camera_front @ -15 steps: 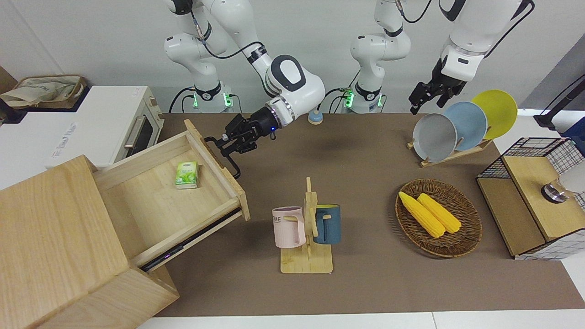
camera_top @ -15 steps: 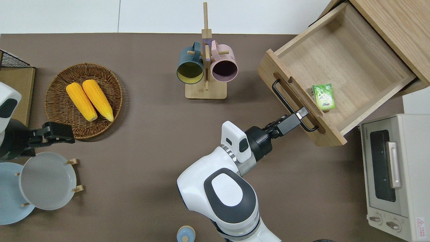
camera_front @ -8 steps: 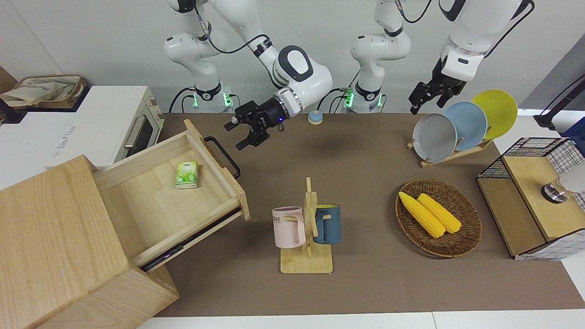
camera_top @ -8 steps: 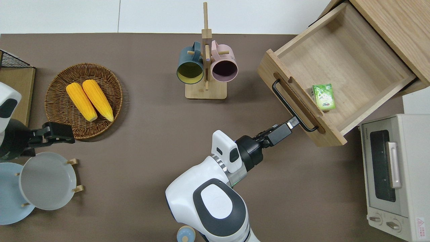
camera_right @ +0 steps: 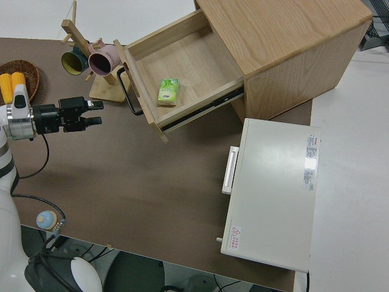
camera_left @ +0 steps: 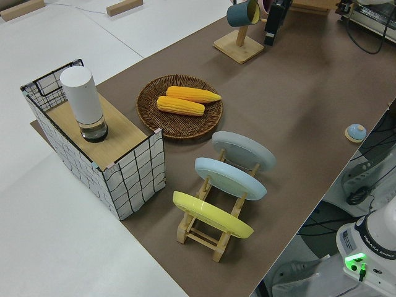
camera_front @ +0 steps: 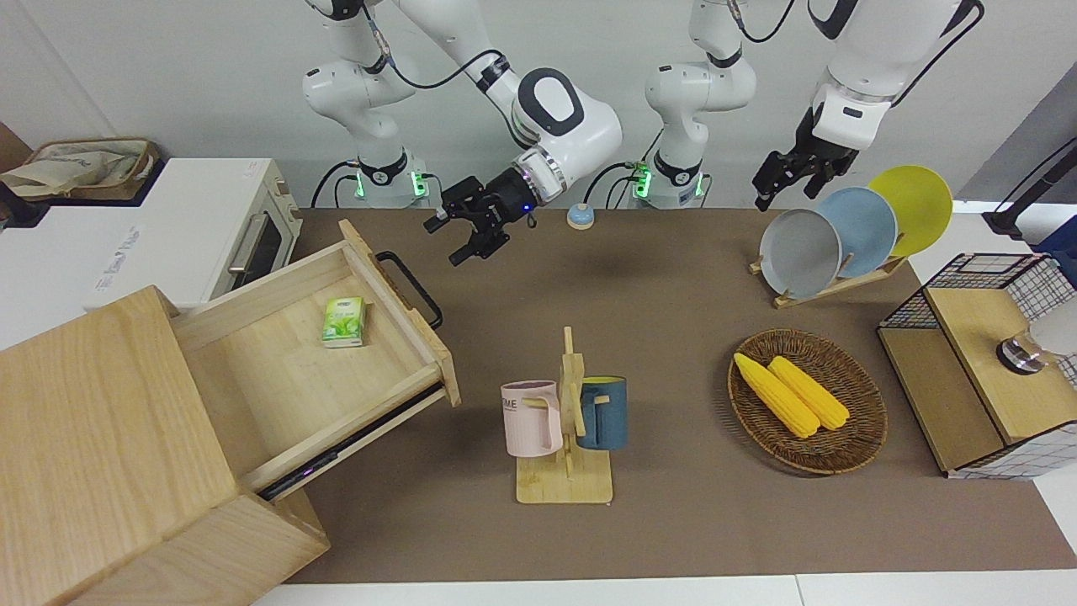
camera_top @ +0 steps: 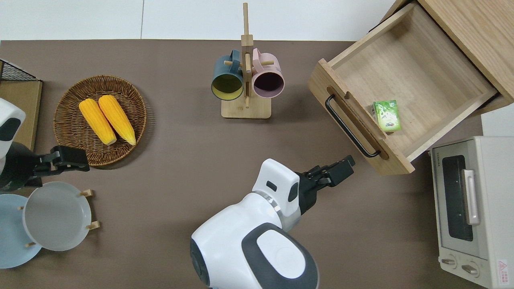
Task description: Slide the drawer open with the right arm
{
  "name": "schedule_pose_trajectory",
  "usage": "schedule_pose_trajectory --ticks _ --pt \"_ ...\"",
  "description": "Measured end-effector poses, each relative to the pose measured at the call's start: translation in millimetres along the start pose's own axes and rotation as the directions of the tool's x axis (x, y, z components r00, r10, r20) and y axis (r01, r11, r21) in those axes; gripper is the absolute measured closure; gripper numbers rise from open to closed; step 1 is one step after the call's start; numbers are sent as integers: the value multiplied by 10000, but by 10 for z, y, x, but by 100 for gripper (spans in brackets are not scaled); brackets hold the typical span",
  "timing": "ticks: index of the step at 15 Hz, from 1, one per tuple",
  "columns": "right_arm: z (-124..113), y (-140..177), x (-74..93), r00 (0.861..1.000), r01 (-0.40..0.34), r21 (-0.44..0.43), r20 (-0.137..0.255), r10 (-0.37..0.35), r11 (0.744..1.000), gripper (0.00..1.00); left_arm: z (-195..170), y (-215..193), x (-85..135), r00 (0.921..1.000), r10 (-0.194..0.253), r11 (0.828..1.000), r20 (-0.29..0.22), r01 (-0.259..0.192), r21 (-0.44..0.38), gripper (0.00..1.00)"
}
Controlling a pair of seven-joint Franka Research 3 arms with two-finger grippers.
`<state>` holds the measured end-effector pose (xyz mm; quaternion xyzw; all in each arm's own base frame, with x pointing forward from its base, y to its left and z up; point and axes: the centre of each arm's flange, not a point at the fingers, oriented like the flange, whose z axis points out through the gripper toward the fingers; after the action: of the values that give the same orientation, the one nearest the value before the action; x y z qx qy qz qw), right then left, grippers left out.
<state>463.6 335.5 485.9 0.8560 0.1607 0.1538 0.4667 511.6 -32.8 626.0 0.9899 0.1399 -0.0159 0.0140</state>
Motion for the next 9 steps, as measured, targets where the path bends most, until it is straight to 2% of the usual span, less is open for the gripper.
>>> schedule_pose_trajectory --ticks 2,5,7,9 --pt "60 336 -12 9986 -304 1147 473 251 9929 1 0 0 0 10000 0 10000 0 0 0 0" --pt "198 785 -54 9879 -1238 2889 1256 906 9493 1 0 0 0 10000 0 10000 0 0 0 0" --pt "318 1009 -119 9716 -1920 3932 2055 1176 8992 1 0 0 0 10000 0 10000 0 0 0 0" --pt "476 1294 -197 9544 -2423 5038 2772 1105 8291 1 0 0 0 10000 0 10000 0 0 0 0"
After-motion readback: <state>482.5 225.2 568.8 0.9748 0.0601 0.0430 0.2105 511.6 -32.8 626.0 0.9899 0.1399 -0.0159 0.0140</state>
